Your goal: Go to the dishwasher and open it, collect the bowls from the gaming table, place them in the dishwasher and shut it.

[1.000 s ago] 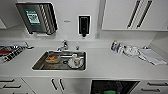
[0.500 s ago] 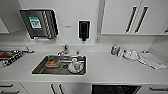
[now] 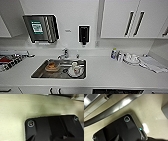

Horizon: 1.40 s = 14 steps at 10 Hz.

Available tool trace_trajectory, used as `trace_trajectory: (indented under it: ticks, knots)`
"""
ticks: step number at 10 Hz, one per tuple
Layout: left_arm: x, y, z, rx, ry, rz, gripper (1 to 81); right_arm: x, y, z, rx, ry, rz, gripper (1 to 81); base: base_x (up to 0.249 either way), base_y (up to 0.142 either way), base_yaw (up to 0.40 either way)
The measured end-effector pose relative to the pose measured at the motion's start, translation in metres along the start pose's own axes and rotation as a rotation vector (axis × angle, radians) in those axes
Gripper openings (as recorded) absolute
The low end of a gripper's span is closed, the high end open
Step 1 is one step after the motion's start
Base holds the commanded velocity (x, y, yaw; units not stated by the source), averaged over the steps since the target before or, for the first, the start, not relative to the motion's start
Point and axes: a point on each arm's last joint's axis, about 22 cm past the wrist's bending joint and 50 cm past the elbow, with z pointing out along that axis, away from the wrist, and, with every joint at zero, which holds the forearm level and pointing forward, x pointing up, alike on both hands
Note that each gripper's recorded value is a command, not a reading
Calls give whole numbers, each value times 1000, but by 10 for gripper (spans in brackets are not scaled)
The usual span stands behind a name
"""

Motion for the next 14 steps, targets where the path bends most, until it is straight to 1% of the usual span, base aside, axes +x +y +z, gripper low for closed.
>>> trace_trajectory:
  ticks: [1,4,5,6,7,9,10,11,13,14]
  knots:
    - [9,-2,5,1,12,4,811,9,2,6,-10,13,3,811,0,0,0]
    - [33,-9,20,3,46,16,811,21,5,21,-12,30,9,811,0,0,0]
    - [41,-11,26,4,58,20,811,28,9,25,-19,41,20,811,0,0,0]
    - [47,-14,32,5,68,24,811,35,14,30,-27,50,44,811,0,0,0]
    - [51,-16,37,6,75,27,811,39,19,35,-35,53,93,811,0,0,0]
    - [65,-21,49,9,96,34,811,46,20,48,-29,66,206,811,0,0,0]
    - [74,-25,56,10,109,39,811,54,17,57,-21,76,280,811,0,0,0]
    - [81,-27,62,11,120,43,811,60,9,67,-7,85,354,811,0,0,0]
    - [83,-31,65,15,122,44,811,53,-10,84,21,81,489,811,0,0,0]
    - [83,-30,65,15,122,43,811,48,-17,90,40,93,548,811,0,0,0]
